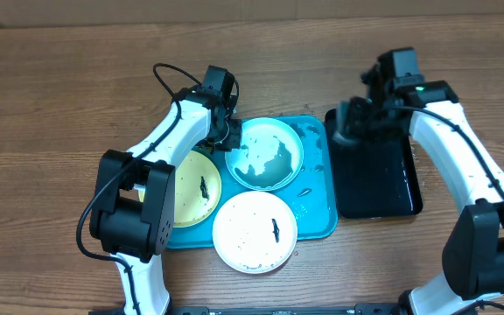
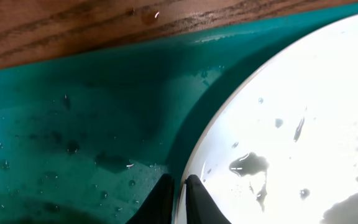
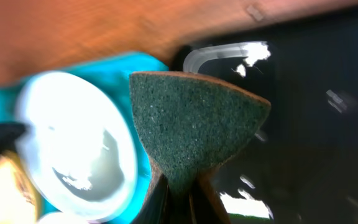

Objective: Clean dirty plates on tray and stack at the side
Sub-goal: 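Return the sponge to the black tray and move the right arm aside, then lift the light blue plate with the left gripper and place it left of the tray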

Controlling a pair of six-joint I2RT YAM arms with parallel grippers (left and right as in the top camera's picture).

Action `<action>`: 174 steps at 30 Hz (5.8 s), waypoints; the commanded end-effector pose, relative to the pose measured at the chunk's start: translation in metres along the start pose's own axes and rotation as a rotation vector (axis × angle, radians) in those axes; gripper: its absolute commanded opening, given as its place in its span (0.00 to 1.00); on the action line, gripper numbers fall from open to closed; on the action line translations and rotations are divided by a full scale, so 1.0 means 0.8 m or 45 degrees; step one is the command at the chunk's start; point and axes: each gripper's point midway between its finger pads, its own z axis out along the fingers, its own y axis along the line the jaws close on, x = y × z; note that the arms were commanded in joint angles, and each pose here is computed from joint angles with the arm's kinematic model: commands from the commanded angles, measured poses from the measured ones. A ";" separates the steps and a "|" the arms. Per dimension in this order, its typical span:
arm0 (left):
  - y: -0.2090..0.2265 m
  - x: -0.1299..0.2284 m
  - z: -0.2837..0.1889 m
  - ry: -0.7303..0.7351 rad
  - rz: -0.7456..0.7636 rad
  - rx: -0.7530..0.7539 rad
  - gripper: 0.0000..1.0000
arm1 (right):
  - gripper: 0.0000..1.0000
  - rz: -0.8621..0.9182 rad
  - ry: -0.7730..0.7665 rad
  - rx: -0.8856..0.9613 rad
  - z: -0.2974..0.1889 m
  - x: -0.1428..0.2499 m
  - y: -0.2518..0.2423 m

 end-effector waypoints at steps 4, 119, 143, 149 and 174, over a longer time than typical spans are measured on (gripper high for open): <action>-0.001 0.002 0.006 0.010 -0.014 0.000 0.11 | 0.04 -0.060 0.111 0.332 0.025 0.040 -0.078; -0.305 -0.088 -0.362 -1.548 0.307 -0.878 0.04 | 1.00 0.523 -0.115 0.419 -0.066 -0.020 -0.225; -0.307 -0.087 -0.364 -1.549 0.318 -0.892 0.04 | 1.00 0.523 -0.115 0.419 -0.066 -0.020 -0.225; -0.296 -0.063 -0.282 -1.334 0.316 -0.700 0.04 | 1.00 0.523 -0.115 0.419 -0.066 -0.020 -0.225; 0.005 -0.098 -0.140 -0.131 -0.640 0.395 0.04 | 1.00 0.523 -0.115 0.419 -0.066 -0.020 -0.225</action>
